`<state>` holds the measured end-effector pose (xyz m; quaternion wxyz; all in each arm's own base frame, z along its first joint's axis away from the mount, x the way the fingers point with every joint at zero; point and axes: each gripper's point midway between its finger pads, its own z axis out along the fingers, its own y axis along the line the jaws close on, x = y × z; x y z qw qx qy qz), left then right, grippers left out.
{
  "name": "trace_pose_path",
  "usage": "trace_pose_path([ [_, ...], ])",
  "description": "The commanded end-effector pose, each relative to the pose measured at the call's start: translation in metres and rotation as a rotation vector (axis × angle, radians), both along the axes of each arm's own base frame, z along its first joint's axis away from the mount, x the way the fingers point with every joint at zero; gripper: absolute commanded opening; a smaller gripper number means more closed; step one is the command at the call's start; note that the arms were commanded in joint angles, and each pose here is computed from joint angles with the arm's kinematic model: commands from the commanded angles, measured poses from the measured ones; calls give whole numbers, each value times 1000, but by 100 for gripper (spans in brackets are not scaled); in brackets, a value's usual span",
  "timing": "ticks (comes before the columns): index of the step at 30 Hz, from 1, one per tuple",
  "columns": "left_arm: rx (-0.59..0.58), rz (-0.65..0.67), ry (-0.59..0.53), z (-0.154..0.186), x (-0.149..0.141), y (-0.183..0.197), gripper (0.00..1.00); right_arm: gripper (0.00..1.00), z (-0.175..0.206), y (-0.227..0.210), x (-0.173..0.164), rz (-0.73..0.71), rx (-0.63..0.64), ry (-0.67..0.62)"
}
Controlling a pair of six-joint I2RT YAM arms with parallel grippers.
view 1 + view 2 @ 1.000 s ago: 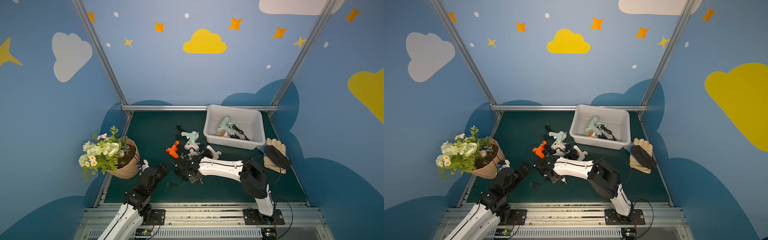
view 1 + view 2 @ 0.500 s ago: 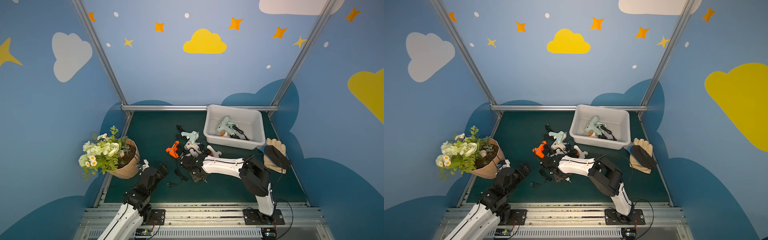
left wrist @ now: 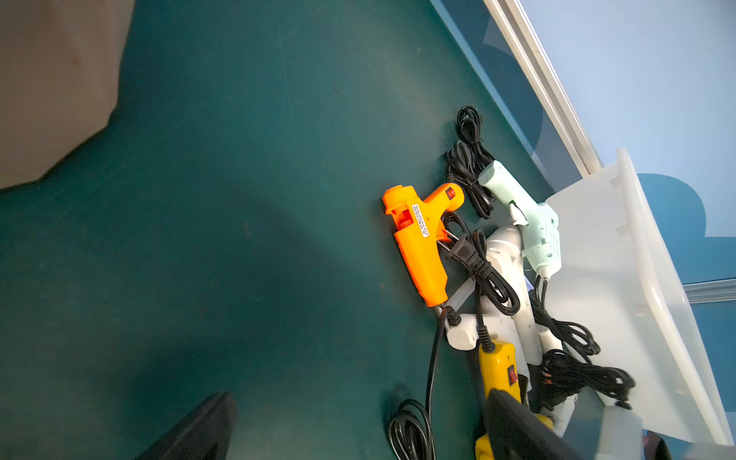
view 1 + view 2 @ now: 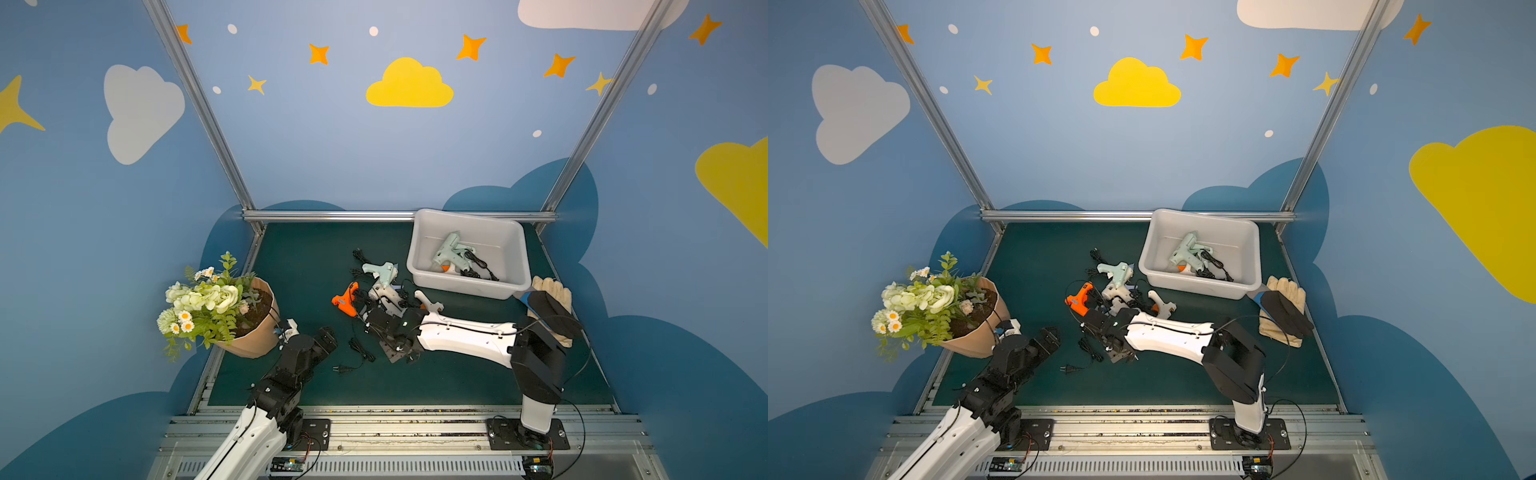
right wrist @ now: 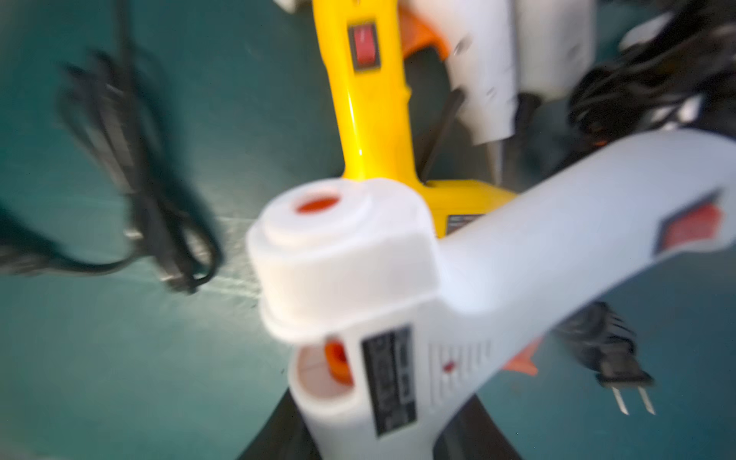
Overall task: Put the hot melt glue gun into the storage box
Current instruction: Pick up the hot melt adhesive gun from the center of the board, then place the hot melt adhesive gun in the storage box.
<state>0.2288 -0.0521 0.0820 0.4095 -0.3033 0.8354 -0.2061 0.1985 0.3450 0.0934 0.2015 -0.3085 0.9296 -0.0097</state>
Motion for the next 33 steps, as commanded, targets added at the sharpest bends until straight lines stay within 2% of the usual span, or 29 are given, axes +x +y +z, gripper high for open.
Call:
trace_pose_path([
  [1,2,-19,-21,10,4,-3,100,0,47,-6,11,7,52,-116],
  [11,10,-42,-15,11,7,-7,100,0,144,-27,42,-6,227,-261],
  [14,11,-52,-11,11,7,-8,100,0,174,-38,60,-27,278,-341],
  [18,16,-57,-2,10,8,-9,100,0,218,-50,78,-55,407,-471],
  [23,14,-65,1,10,10,-11,100,0,269,-77,98,-95,516,-554],
  [28,14,-77,6,10,11,-14,100,0,295,-109,132,-173,528,-603],
  [33,19,-87,7,12,12,-15,100,0,291,-139,176,-273,511,-572],
])
